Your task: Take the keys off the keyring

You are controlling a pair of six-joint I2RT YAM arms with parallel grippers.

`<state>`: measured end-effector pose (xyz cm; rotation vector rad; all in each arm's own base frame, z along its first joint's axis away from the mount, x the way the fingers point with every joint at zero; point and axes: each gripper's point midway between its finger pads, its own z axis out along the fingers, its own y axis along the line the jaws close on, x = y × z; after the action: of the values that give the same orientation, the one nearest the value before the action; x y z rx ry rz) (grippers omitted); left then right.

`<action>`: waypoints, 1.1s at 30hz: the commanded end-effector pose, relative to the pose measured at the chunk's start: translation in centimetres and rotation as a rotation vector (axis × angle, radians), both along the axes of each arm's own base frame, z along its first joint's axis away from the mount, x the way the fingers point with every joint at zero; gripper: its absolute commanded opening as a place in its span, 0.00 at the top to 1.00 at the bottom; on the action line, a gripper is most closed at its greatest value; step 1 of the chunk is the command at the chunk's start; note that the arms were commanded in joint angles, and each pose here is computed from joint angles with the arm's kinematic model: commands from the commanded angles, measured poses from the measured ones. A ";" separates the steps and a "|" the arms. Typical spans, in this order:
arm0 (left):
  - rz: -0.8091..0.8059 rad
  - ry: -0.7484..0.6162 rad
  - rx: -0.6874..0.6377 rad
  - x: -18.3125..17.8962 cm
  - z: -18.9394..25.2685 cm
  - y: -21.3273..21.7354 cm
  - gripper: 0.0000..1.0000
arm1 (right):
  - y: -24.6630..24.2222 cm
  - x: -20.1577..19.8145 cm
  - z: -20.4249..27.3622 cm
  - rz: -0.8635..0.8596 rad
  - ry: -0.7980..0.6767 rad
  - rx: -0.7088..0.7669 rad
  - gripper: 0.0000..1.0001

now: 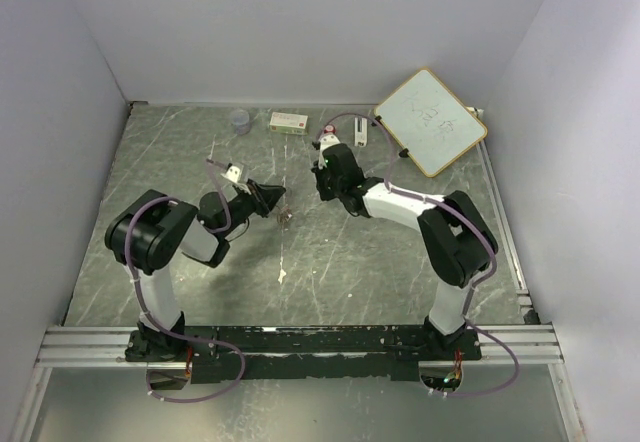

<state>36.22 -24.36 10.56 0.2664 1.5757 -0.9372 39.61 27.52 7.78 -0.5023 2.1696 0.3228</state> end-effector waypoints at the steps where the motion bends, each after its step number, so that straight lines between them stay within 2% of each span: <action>1: 0.073 -0.048 0.051 2.2 1.2 0.8 0.85 | 0.2 2.7 0.1 -0.015 -0.025 0.036 1.00; 9: 0.184 0.086 0.123 3.6 -1.6 2.4 0.75 | -0.6 3.8 -2.4 -0.038 0.020 0.032 1.00; 13: 0.196 0.116 0.126 3.9 -1.9 2.5 0.64 | -0.6 4.0 -3.2 -0.038 0.035 0.040 1.00; 15: 0.200 0.113 0.115 3.7 -1.9 2.6 0.54 | -0.5 4.1 -3.5 -0.035 0.039 0.039 0.97; 17: 0.210 0.116 0.108 3.6 -1.9 2.8 0.45 | -0.5 4.3 -3.8 -0.034 0.042 0.035 0.89; 21: 0.219 0.111 0.112 3.4 -1.8 3.1 0.36 | -0.4 4.6 -4.3 -0.025 0.045 0.036 0.81; 23: 0.223 0.107 0.122 3.5 -1.6 3.2 0.28 | -0.2 4.7 -4.2 -0.018 0.041 0.048 0.77; 24: 0.227 0.107 0.125 3.6 -1.6 3.2 0.19 | -0.1 4.7 -4.1 -0.014 0.040 0.054 0.74; 25: 0.232 0.107 0.128 3.7 -1.5 3.3 0.03 | 0.0 4.8 -4.0 -0.012 0.037 0.060 0.72; 26: 0.239 0.106 0.130 3.7 -1.5 3.4 0.00 | 0.1 4.8 -3.9 -0.010 0.037 0.064 0.69; 29: 0.256 0.104 0.138 3.8 -1.4 3.7 0.00 | 0.4 5.1 -3.2 -0.005 0.025 0.075 0.59; 33: 0.270 0.089 0.150 4.0 -0.8 4.0 0.00 | 0.4 5.6 -1.1 0.000 -0.019 0.079 0.54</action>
<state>39.65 -21.21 8.29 0.1233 1.7510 -0.6764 43.88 27.48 3.91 -0.4599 2.2069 0.3847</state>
